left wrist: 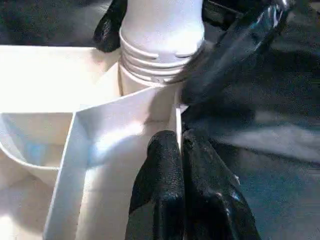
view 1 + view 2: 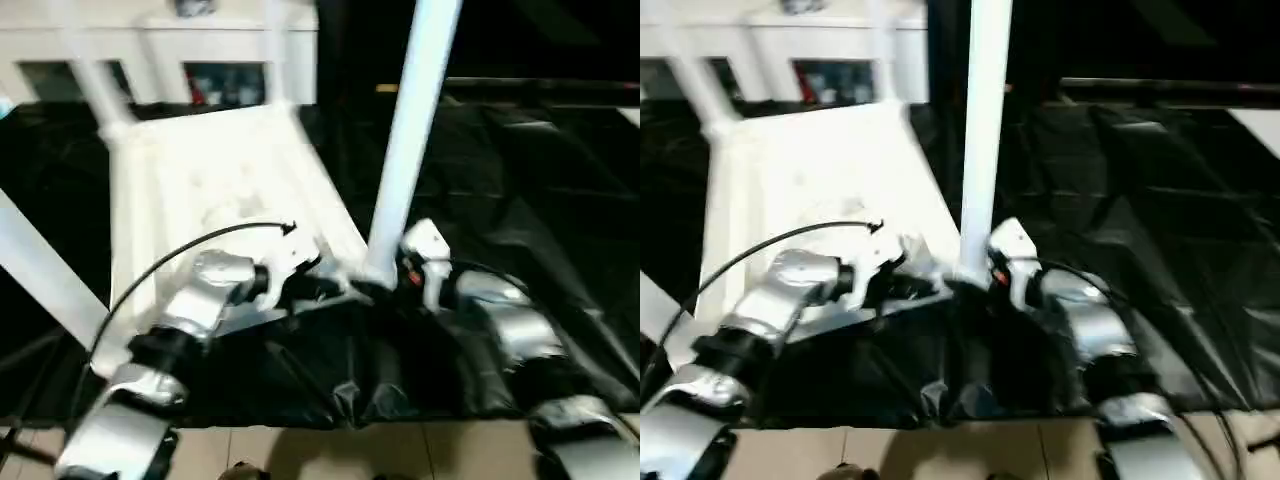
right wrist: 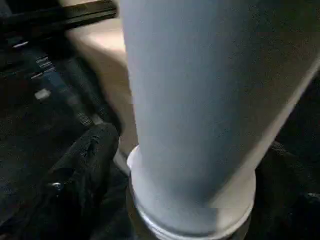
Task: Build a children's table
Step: Rotate leg to tighten
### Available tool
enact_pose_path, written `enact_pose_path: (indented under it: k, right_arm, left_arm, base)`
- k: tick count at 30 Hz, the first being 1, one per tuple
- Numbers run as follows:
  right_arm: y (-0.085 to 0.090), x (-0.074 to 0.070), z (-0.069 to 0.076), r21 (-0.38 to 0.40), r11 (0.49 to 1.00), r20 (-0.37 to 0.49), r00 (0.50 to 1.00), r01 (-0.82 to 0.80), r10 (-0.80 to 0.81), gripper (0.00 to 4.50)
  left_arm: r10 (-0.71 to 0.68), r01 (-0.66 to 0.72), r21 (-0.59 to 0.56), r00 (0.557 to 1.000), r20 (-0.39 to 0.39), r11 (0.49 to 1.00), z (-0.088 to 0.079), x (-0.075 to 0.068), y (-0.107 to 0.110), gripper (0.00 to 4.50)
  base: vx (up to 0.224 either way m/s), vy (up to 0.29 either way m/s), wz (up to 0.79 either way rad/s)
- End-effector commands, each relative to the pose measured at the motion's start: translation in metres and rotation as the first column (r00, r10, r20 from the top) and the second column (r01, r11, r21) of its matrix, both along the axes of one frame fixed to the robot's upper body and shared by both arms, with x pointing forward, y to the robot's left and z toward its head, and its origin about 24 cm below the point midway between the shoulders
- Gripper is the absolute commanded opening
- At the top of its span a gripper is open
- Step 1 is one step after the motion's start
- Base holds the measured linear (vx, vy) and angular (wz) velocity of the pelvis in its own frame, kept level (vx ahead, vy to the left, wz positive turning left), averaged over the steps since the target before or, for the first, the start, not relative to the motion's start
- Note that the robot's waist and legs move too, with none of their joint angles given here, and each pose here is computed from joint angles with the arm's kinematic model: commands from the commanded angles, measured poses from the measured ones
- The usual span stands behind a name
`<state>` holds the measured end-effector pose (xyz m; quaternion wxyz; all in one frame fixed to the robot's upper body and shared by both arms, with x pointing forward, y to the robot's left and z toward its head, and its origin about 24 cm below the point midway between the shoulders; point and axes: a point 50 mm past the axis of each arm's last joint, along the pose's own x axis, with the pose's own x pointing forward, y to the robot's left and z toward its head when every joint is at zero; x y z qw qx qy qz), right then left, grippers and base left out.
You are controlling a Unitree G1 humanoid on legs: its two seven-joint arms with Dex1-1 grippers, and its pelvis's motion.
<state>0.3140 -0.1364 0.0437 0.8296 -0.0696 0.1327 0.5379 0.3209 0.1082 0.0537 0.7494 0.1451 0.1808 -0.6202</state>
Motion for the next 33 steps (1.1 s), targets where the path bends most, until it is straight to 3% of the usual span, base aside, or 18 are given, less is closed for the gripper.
enact_pose_path:
  k: [1, 11, 21, 23, 24, 26, 28, 33]
  right_arm:
    - [0.012, -0.009, 0.003, 0.011, 0.988, -0.015, 0.988, -0.151, 0.151, 3.65]
    - [0.008, -0.023, 0.004, -0.028, 0.951, -0.086, 0.948, -0.308, 0.305, 2.79]
    - [0.013, -0.025, 0.001, -0.025, 0.958, -0.090, 0.955, -0.287, 0.283, 2.70]
    - [0.019, -0.016, -0.004, -0.028, 0.987, -0.065, 0.986, -0.157, 0.155, 2.69]
    - [0.023, -0.006, -0.011, -0.041, 0.999, -0.053, 0.999, -0.013, 0.010, 2.69]
    - [0.024, -0.004, -0.012, -0.044, 0.999, -0.052, 0.998, 0.017, -0.020, 2.68]
    - [0.035, 0.006, -0.022, -0.052, 0.974, -0.055, 0.974, 0.219, -0.222, 2.68]
    - [0.051, 0.013, -0.032, -0.086, 0.911, -0.080, 0.909, 0.403, -0.410, 2.68]
  left_arm:
    - [-0.087, 0.088, -0.025, 0.996, 0.011, 0.996, 0.003, -0.005, -0.009, 0.00]
    - [-0.125, 0.125, 0.000, 0.992, -0.020, 0.992, 0.004, -0.007, 0.008, 0.00]
    - [-0.107, 0.107, -0.001, 0.994, -0.013, 0.994, 0.004, -0.006, 0.009, 0.00]
    - [-0.057, 0.057, -0.021, 0.998, 0.001, 0.998, 0.004, -0.002, -0.001, 0.00]
    - [-0.006, 0.006, -0.032, 1.000, 0.014, 0.999, 0.004, 0.001, -0.008, 0.00]
    - [0.005, -0.004, -0.034, 1.000, 0.017, 0.999, 0.004, 0.002, -0.010, 0.00]
    - [0.081, -0.080, -0.035, 0.996, 0.031, 0.996, 0.002, 0.007, -0.025, 0.00]
    - [0.171, -0.170, -0.035, 0.984, 0.045, 0.985, 0.001, 0.011, -0.046, 0.00]
  base:
    - [0.000, 0.000, 0.00]
    - [0.000, 0.000, 0.00]
    - [0.000, 0.000, 0.00]
    - [0.000, 0.000, 0.00]
    - [0.000, 0.000, 0.00]
    - [0.000, 0.000, 0.00]
    - [0.000, 0.000, 0.00]
    - [0.000, 0.000, 0.00]
